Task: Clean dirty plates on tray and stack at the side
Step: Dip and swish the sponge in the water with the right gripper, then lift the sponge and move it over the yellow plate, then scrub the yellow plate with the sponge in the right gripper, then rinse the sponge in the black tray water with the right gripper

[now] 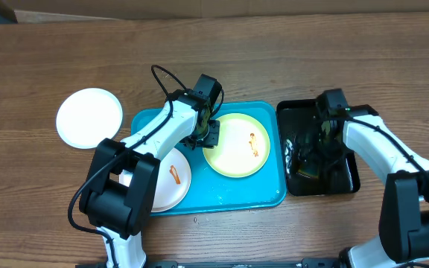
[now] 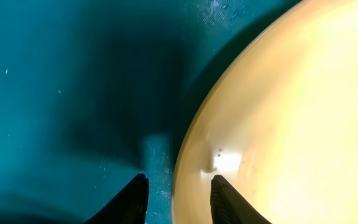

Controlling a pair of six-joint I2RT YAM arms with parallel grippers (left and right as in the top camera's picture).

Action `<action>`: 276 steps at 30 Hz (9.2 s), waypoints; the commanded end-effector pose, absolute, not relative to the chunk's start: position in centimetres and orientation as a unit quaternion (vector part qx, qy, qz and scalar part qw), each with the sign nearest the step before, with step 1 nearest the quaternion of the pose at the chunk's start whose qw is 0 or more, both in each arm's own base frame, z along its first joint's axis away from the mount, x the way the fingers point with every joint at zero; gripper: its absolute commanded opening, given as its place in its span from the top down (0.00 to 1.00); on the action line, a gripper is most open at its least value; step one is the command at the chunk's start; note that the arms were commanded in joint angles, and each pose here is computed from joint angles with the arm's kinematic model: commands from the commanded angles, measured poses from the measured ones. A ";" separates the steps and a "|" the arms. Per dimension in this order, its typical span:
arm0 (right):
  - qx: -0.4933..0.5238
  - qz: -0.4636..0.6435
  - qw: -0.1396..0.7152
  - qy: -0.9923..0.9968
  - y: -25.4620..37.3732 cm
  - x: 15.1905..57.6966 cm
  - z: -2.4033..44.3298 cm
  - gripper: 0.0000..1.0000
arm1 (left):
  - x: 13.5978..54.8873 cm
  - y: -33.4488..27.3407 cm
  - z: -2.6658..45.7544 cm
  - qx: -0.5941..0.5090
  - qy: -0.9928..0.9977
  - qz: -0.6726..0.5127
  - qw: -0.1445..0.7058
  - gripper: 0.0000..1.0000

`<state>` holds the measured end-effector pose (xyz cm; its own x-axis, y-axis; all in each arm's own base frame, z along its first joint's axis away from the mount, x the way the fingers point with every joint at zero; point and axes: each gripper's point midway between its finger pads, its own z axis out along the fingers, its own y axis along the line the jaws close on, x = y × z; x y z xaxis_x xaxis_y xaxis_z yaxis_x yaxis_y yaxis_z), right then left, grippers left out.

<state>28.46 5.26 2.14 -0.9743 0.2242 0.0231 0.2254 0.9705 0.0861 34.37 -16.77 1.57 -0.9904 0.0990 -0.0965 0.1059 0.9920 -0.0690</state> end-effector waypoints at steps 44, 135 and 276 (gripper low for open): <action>-0.093 -0.035 -0.070 -0.993 4.9 32.6 5.5 0.96 | 35.1 -15.6 1.2 0.009 0.998 -0.022 0.054 0.90; 0.099 0.040 -0.060 -0.992 20.0 35.5 0.6 0.96 | 34.9 -16.0 1.4 -0.009 0.996 -0.079 0.029 0.96; -0.109 0.025 -0.016 -0.994 4.3 33.9 0.4 0.32 | 34.9 -16.0 1.4 -0.004 0.996 -0.078 0.030 0.86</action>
<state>34.92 4.89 1.51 -0.9759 0.2109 -0.0566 0.2128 0.9767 -0.0289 35.13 -15.93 1.72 -0.9973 -0.0156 -0.0715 -0.0042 0.9875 -0.1574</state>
